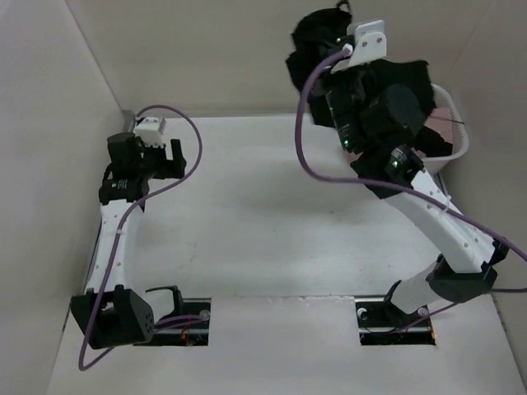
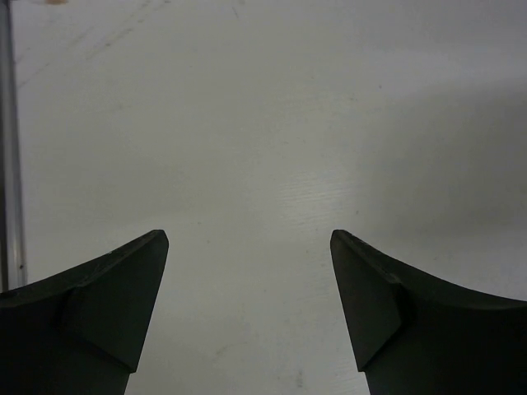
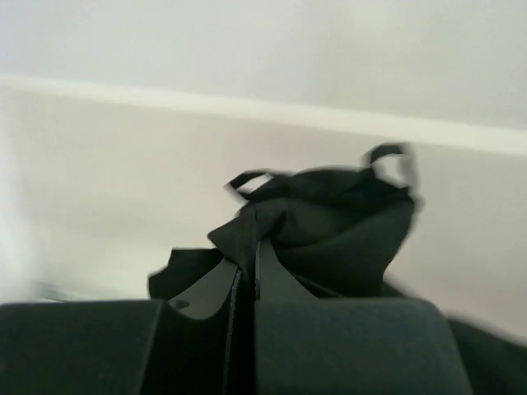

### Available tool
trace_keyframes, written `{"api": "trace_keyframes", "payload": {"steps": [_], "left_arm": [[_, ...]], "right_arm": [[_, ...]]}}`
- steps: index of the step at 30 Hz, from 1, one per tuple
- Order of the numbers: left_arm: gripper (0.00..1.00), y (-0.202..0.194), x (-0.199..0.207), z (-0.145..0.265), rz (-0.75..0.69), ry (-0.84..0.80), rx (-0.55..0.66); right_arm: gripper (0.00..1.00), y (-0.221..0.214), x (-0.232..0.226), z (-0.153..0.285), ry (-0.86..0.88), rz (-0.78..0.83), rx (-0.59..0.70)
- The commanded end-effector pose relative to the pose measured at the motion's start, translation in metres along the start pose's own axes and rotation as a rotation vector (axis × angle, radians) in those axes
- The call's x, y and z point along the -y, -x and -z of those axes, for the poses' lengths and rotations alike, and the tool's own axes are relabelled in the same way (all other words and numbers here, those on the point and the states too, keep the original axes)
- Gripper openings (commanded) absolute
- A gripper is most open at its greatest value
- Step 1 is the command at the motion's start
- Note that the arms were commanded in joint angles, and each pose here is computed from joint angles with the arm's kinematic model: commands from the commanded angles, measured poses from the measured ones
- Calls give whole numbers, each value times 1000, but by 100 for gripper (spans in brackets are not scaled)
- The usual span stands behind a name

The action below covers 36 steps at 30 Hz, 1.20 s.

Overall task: Fold and stack the trousers
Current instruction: Move the trousers to the center of the board

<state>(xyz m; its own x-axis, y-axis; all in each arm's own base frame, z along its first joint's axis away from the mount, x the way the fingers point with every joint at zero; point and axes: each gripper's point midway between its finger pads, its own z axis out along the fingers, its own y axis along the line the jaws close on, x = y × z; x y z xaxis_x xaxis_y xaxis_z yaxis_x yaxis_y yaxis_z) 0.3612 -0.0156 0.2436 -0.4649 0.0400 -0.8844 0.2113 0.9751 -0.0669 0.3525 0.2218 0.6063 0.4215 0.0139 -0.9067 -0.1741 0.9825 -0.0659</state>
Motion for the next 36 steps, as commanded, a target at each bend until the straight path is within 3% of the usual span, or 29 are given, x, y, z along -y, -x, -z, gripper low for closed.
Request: {"api": "trace_keyframes", "payload": {"steps": [1, 3, 5, 11, 13, 15, 17, 18, 20, 23, 28, 32, 36], "left_arm": [[81, 29, -13, 24, 49, 45, 133], [83, 42, -22, 35, 46, 75, 180], [84, 54, -27, 44, 36, 95, 223], [86, 69, -47, 48, 20, 145, 256], [86, 68, -56, 48, 20, 164, 244], [86, 64, -64, 46, 8, 181, 227], [86, 58, -68, 44, -30, 190, 201], [86, 56, -68, 44, -46, 191, 189], [86, 41, -65, 39, -99, 172, 129], [85, 3, -48, 29, -214, 95, -29], [82, -98, -15, 23, -464, -70, -379], [81, -177, 11, 21, -655, -164, -610], [81, -213, 28, 9, -750, -167, -667]], "right_arm": [[0, 148, 12, 30, -4, -114, 427], [0, 147, -9, 30, 33, -131, 426], [1, 116, -28, 23, 48, -119, 346], [12, -72, -90, 28, 84, -126, -67], [29, -138, -112, 48, 119, -165, -216], [66, -189, -149, 75, 268, -211, -372], [89, -231, -189, 119, 498, -233, -587], [100, -246, -194, 137, 530, -249, -683], [100, -269, -177, 161, 468, -272, -791], [100, -277, -121, 177, 269, -372, -789], [100, -333, -32, 243, -100, -569, -933], [100, -394, -22, 286, -211, -637, -1071], [100, -419, -36, 286, -198, -731, -1094]]}}
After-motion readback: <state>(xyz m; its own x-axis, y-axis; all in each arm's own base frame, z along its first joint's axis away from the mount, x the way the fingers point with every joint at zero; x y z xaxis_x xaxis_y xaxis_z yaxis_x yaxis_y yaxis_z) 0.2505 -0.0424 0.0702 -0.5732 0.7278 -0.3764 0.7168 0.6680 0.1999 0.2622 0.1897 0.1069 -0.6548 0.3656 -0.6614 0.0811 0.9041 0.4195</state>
